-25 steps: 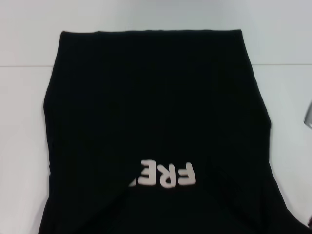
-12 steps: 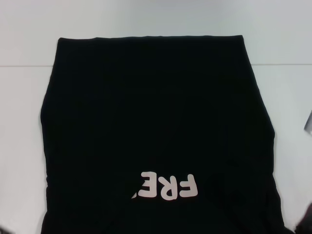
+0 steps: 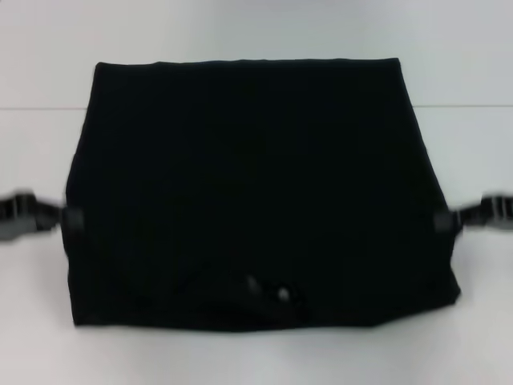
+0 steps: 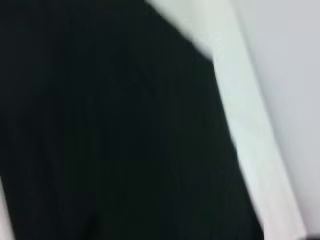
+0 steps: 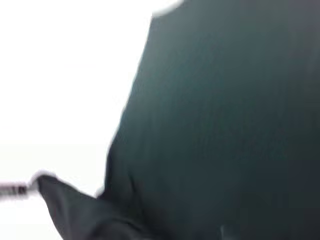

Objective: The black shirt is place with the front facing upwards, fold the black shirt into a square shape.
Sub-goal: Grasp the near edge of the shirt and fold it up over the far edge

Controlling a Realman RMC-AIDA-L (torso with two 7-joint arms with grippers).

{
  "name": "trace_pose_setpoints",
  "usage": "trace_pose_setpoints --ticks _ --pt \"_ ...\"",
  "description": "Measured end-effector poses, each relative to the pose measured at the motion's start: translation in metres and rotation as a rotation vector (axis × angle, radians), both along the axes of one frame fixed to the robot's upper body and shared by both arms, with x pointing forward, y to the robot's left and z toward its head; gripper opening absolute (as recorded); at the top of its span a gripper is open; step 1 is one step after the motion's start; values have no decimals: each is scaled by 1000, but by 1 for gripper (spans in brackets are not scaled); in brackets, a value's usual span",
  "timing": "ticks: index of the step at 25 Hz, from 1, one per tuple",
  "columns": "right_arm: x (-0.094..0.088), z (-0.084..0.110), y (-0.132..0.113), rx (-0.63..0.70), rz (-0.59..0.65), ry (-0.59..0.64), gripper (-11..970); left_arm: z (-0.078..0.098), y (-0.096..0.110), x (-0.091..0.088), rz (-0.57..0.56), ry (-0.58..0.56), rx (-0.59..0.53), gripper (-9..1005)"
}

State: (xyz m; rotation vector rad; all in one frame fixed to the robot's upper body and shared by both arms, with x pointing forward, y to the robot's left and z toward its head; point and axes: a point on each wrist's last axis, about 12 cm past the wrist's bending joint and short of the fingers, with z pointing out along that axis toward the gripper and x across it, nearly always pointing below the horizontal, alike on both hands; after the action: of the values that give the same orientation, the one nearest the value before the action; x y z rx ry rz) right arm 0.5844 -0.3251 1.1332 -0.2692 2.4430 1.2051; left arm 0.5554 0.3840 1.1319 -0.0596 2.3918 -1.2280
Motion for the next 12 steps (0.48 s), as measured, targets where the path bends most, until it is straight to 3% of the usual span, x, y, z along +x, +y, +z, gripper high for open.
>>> trace_pose_setpoints --ticks 6,12 --pt "3 -23 0 234 -291 -92 21 -16 -4 13 210 -143 -89 93" --pt "5 -43 13 280 -458 -185 22 -36 -22 22 304 -215 -89 96"
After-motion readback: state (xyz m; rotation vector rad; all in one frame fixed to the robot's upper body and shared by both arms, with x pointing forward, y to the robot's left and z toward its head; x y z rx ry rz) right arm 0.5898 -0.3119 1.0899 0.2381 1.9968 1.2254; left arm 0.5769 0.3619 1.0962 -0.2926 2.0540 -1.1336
